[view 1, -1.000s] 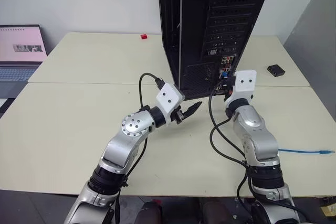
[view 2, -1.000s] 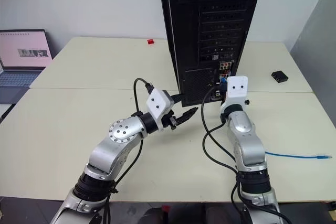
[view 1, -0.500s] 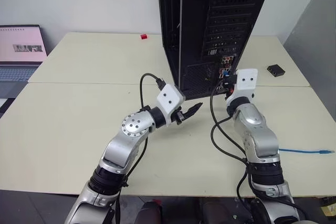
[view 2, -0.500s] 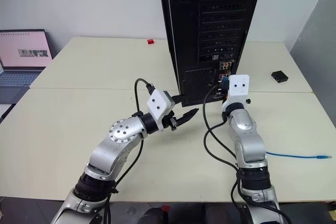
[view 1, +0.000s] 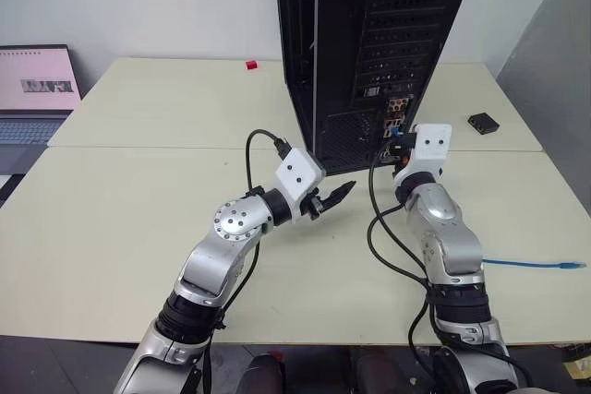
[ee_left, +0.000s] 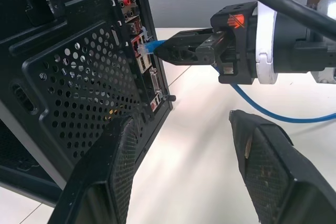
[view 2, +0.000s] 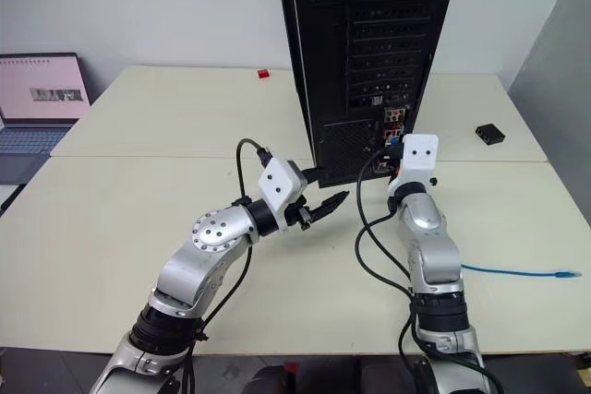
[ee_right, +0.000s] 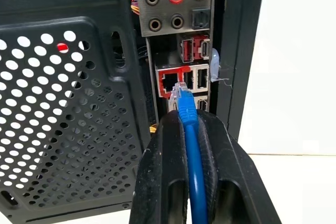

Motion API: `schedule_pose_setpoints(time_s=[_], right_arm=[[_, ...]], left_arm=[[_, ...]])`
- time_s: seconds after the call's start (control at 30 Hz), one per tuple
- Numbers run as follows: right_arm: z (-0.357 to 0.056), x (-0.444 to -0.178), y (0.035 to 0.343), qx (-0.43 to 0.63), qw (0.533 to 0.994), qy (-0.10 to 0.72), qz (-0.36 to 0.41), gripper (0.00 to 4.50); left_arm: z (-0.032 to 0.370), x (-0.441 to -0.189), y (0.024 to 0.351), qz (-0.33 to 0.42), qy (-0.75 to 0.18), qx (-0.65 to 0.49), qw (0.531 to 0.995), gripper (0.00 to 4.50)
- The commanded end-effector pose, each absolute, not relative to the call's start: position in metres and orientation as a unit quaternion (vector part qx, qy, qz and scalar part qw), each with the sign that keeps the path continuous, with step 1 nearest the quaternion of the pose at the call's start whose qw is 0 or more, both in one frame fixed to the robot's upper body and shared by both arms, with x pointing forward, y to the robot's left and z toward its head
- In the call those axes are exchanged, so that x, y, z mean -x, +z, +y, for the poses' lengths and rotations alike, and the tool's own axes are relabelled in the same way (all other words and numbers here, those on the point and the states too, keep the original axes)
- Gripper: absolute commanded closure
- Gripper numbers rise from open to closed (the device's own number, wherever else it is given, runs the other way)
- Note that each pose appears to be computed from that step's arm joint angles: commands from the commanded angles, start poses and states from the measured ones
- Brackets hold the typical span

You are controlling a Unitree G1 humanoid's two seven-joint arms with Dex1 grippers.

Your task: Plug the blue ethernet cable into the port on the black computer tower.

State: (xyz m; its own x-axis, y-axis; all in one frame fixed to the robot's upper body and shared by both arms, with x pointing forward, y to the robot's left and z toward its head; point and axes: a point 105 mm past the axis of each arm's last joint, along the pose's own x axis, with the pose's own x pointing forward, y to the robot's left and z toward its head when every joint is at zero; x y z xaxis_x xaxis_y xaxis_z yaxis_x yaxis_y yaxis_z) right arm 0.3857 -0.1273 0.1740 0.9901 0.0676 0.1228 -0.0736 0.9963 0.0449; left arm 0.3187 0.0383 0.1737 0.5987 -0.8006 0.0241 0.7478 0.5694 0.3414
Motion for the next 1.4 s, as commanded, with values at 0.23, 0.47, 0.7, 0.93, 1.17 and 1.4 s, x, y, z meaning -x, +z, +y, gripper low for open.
schedule_pose_setpoints(time_s=[0.23, 0.47, 0.7, 0.93, 1.17, 1.4], right_arm=[[-0.114, -0.383, 0.210, 0.007, 0.991, 0.070, -0.118, 4.50], [-0.112, -0.383, 0.210, 0.006, 0.991, 0.073, -0.114, 4.50], [-0.110, -0.382, 0.210, 0.000, 0.991, 0.075, -0.113, 4.50], [-0.101, -0.381, 0.208, -0.005, 0.991, 0.081, -0.107, 4.50], [-0.103, -0.382, 0.206, -0.006, 0.992, 0.076, -0.105, 4.50], [-0.105, -0.385, 0.209, -0.025, 0.992, 0.072, -0.104, 4.50]], left_arm=[[0.040, -0.318, 0.185, -0.114, -0.432, -0.154, 0.882, 1.62], [0.041, -0.318, 0.184, -0.113, -0.430, -0.153, 0.882, 1.62], [0.041, -0.319, 0.184, -0.111, -0.429, -0.154, 0.883, 1.62], [0.042, -0.319, 0.184, -0.110, -0.428, -0.155, 0.884, 1.62], [0.042, -0.319, 0.183, -0.110, -0.428, -0.155, 0.883, 1.62], [0.041, -0.319, 0.184, -0.110, -0.429, -0.154, 0.883, 1.62]])
